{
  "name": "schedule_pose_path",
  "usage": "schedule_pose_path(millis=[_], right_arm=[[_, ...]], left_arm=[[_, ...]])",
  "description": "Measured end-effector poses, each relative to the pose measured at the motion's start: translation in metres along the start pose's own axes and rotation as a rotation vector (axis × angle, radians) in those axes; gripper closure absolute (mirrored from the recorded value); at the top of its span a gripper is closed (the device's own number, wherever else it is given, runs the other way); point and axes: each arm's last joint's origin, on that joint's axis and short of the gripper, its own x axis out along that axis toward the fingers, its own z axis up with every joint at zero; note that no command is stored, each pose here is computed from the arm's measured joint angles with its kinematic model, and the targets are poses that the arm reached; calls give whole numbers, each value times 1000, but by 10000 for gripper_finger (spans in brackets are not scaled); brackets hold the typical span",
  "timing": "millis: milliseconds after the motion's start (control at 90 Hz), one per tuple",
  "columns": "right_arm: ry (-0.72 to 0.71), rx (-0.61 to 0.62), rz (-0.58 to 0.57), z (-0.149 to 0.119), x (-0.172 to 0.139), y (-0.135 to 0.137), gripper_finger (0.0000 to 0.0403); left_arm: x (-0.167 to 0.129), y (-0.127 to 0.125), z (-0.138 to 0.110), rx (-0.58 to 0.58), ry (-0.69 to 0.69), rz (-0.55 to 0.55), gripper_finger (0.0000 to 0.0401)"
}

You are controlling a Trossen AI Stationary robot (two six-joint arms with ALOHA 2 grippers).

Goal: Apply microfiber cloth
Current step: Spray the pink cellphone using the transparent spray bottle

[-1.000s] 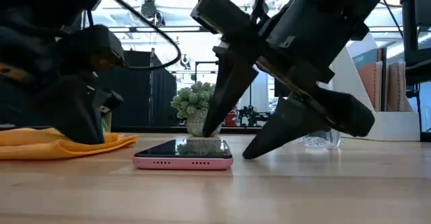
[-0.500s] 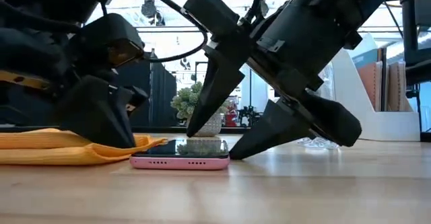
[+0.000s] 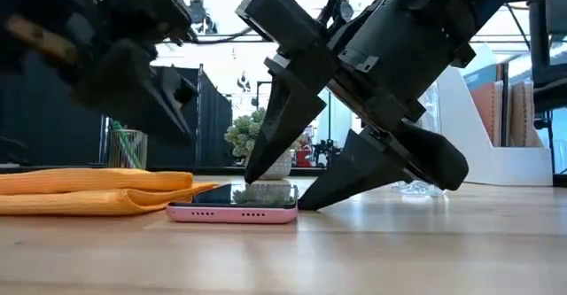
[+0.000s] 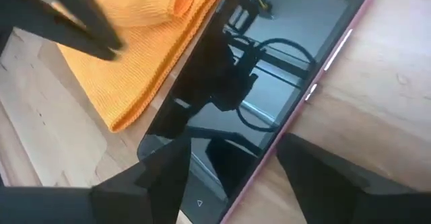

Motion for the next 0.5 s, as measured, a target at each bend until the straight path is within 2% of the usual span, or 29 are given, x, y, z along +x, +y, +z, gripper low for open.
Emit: schedule_pose_path(millis=[67, 356, 500], right_arm=[[0, 2, 4, 0, 0, 0, 183], [-25, 6, 19, 0, 2, 1, 183], [-64, -5, 92, -3, 10, 6, 184]], left_arm=[[12, 2, -9, -1, 36, 13, 393], [36, 2, -13, -16, -66, -13, 393], [41, 2, -15, -18, -76, -24, 393]])
